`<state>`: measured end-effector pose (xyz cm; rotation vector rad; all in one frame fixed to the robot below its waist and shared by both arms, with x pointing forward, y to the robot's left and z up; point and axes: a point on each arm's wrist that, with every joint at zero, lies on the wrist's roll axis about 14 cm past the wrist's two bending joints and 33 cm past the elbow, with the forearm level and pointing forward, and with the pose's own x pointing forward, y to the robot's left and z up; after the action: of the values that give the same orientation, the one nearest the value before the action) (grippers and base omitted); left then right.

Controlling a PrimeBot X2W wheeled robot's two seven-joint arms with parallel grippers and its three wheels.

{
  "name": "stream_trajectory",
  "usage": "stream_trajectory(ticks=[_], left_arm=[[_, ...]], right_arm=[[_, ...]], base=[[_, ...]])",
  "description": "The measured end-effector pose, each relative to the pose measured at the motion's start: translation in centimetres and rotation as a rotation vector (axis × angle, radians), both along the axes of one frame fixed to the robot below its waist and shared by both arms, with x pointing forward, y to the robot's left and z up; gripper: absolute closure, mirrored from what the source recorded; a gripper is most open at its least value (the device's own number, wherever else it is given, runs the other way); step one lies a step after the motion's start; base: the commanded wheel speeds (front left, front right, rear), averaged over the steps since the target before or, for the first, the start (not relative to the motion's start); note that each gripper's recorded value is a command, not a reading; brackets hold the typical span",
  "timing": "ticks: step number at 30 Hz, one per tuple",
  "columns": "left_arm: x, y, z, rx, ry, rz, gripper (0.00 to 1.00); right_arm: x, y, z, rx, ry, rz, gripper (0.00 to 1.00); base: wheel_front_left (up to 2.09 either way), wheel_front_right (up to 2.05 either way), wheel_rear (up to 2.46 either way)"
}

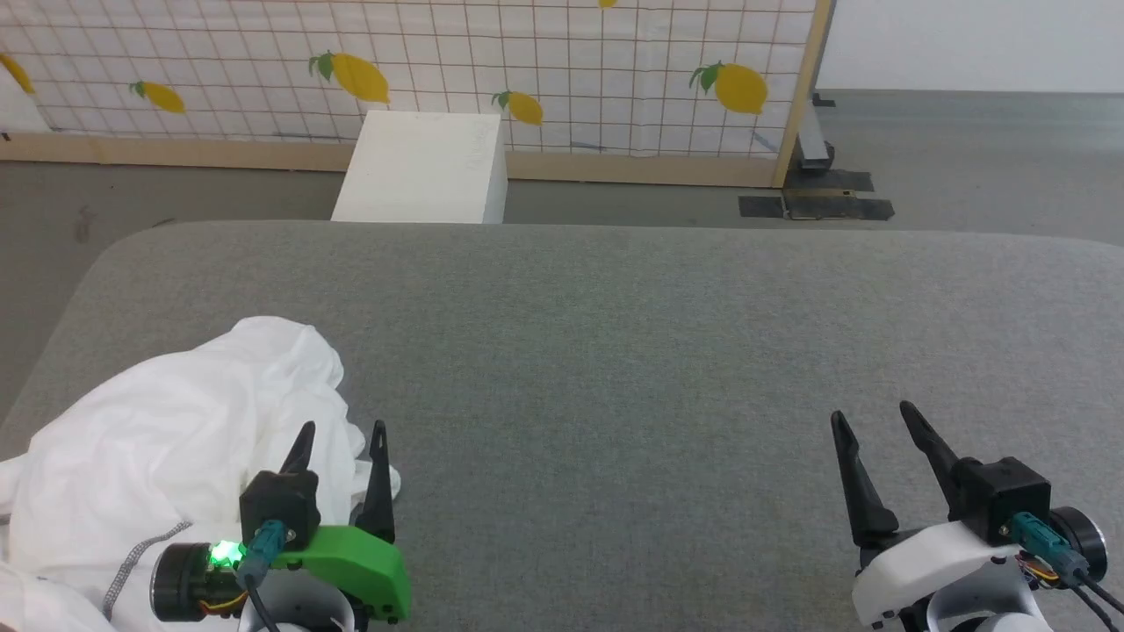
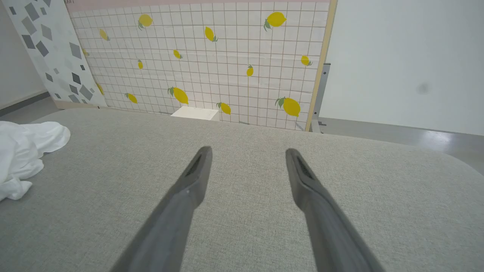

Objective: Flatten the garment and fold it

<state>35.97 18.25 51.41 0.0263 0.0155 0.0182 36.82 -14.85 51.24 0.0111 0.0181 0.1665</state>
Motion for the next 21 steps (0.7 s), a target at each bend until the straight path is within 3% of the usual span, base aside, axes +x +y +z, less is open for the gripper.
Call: stream_trajectory(ticks=[21], left_arm=[[-2.7, 4.2, 0.3, -0.011, -0.035, 0.14, 0.0]], right_arm=[[0.9, 4.6, -1.0, 0.034, 0.015, 0.135, 0.0]], base=[[0.0, 0.0, 0.0]])
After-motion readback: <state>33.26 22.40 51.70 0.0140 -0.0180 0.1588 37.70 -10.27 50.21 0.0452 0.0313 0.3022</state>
